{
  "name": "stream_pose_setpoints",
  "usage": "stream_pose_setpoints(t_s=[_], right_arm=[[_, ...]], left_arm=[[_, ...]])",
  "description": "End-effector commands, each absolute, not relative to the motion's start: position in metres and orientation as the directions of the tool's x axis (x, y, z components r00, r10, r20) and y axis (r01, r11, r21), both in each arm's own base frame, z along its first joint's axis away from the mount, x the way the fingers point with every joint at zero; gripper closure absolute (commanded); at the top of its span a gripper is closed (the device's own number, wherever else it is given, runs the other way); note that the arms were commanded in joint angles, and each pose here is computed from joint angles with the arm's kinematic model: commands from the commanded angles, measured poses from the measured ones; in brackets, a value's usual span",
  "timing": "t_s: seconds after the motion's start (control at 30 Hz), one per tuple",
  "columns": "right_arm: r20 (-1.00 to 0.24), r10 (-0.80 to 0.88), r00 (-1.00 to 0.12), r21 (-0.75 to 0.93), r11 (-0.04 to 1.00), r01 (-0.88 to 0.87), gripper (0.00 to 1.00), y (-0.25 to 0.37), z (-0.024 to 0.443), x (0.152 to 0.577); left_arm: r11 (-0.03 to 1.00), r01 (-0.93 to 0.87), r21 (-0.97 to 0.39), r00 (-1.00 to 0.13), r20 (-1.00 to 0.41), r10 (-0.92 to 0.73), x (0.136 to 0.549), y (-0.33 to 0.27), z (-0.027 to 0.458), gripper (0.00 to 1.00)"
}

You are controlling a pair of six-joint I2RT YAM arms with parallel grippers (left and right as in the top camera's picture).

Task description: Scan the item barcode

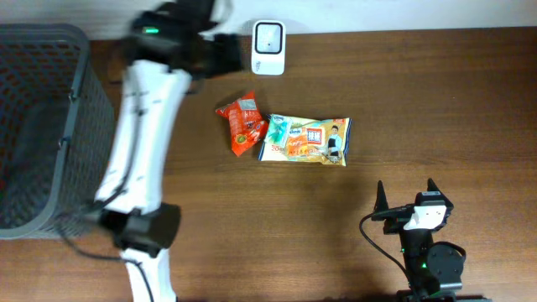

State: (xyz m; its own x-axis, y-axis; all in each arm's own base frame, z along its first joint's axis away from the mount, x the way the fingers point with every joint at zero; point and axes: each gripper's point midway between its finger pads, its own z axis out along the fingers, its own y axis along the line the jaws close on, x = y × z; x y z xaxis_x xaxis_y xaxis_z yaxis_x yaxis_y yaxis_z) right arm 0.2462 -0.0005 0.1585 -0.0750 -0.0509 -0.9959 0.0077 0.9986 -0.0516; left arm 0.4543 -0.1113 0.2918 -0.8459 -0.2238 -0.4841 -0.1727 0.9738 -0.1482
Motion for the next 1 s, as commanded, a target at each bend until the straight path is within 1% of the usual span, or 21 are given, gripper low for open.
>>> stream_pose_setpoints(t_s=[0.0, 0.03, 0.17, 0.23, 0.3, 0.33, 0.37, 0.4, 0.47, 0.5, 0.53, 0.57, 0.6, 0.63, 0.67, 0.73, 0.77, 0.83, 0.87, 0.93, 0.97], right_arm=[[-0.995, -0.049, -0.083, -0.051, 0.999, 0.013, 0.02, -0.002, 0.155, 0.246], [-0.995, -0.049, -0.082, -0.051, 0.999, 0.013, 0.02, -0.002, 0.155, 0.246], [-0.995, -0.049, -0.082, -0.051, 0.999, 0.013, 0.02, -0.002, 0.155, 0.246], [-0.995, -0.049, -0.083, -0.051, 0.999, 0.013, 0.02, -0.002, 0.155, 0.246], [-0.995, -0.049, -0.082, -0.051, 0.999, 0.013, 0.02, -0.002, 0.155, 0.246], [-0.995, -0.050, -0.082, -0.051, 0.999, 0.013, 0.02, -0.002, 0.155, 0.246], [-0.996, -0.049, -0.080, -0.051, 0.999, 0.017, 0.02, -0.003, 0.155, 0.246], [-0.996, -0.047, -0.072, -0.048, 0.999, 0.010, 0.02, -0.001, 0.158, 0.246], [-1.000, -0.002, -0.017, 0.000, 0.991, -0.134, 0.02, 0.024, 0.171, 0.245], [-0.999, 0.029, 0.016, 0.024, 0.967, -0.255, 0.01, 0.045, 0.181, 0.241], [-0.997, 0.043, 0.059, 0.015, 0.912, -0.409, 0.01, 0.071, 0.193, 0.231], [-0.994, 0.047, 0.094, -0.002, 0.888, -0.461, 0.02, 0.080, 0.202, 0.226], [-0.985, 0.065, 0.157, -0.027, 0.855, -0.519, 0.02, 0.090, 0.218, 0.218], [-0.953, 0.064, 0.296, -0.120, 0.819, -0.561, 0.02, 0.099, 0.248, 0.204], [-0.930, 0.066, 0.362, -0.158, 0.816, -0.556, 0.01, 0.100, 0.263, 0.197], [-0.866, 0.079, 0.494, -0.206, 0.844, -0.496, 0.01, 0.092, 0.310, 0.182], [-0.858, 0.078, 0.507, -0.201, 0.858, -0.473, 0.01, 0.088, 0.326, 0.179], [-0.886, 0.055, 0.461, -0.184, 0.870, -0.457, 0.01, 0.085, 0.350, 0.180], [-0.910, 0.053, 0.411, -0.159, 0.871, -0.466, 0.01, 0.085, 0.355, 0.184], [-0.959, 0.020, 0.283, -0.125, 0.866, -0.484, 0.02, 0.086, 0.359, 0.197], [-0.982, 0.005, 0.190, -0.091, 0.866, -0.492, 0.01, 0.087, 0.359, 0.206]], left_arm=[[0.940, -0.332, -0.074, -0.788, -0.526, -0.319, 0.433, -0.028, 0.323, 0.01], [0.917, -0.393, -0.068, -0.770, -0.521, -0.368, 0.428, 0.001, 0.325, 0.01], [0.856, -0.513, -0.067, -0.725, -0.499, -0.474, 0.419, 0.058, 0.322, 0.01], [0.840, -0.533, -0.098, -0.710, -0.489, -0.507, 0.418, 0.069, 0.322, 0.01], [0.838, -0.523, -0.157, -0.714, -0.456, -0.531, 0.417, 0.068, 0.320, 0.01], [0.884, -0.428, -0.189, -0.765, -0.444, -0.466, 0.420, 0.054, 0.320, 0.01], [0.929, -0.290, -0.229, -0.818, -0.445, -0.365, 0.424, 0.035, 0.322, 0.01], [0.949, -0.099, -0.299, -0.858, -0.457, -0.234, 0.426, 0.005, 0.327, 0.01], [0.933, 0.090, -0.349, -0.862, -0.497, -0.103, 0.424, -0.027, 0.337, 0.01], [0.925, 0.146, -0.352, -0.861, -0.506, -0.057, 0.423, -0.040, 0.338, 0.01], [0.927, 0.168, -0.335, -0.861, -0.508, -0.028, 0.423, -0.051, 0.337, 0.01], [0.935, 0.164, -0.314, -0.858, -0.513, -0.021, 0.424, -0.051, 0.336, 0.01], [0.948, 0.155, -0.278, -0.850, -0.526, -0.014, 0.428, -0.047, 0.335, 0.01], [0.960, 0.139, -0.243, -0.844, -0.536, -0.013, 0.432, -0.041, 0.335, 0.01], [0.958, 0.145, -0.249, -0.842, -0.539, -0.013, 0.432, -0.042, 0.336, 0.01], [0.946, 0.176, -0.273, -0.834, -0.551, -0.004, 0.433, -0.052, 0.339, 0.01], [0.944, 0.186, -0.271, -0.830, -0.558, 0.003, 0.435, -0.056, 0.340, 0.01], [0.940, 0.215, -0.266, -0.815, -0.578, 0.023, 0.438, -0.066, 0.344, 0.01], [0.938, 0.224, -0.264, -0.809, -0.587, 0.028, 0.440, -0.069, 0.345, 0.01], [0.937, 0.229, -0.263, -0.806, -0.592, 0.031, 0.440, -0.071, 0.346, 0.01], [0.937, 0.229, -0.263, -0.806, -0.591, 0.031, 0.440, -0.071, 0.346, 0.01]])
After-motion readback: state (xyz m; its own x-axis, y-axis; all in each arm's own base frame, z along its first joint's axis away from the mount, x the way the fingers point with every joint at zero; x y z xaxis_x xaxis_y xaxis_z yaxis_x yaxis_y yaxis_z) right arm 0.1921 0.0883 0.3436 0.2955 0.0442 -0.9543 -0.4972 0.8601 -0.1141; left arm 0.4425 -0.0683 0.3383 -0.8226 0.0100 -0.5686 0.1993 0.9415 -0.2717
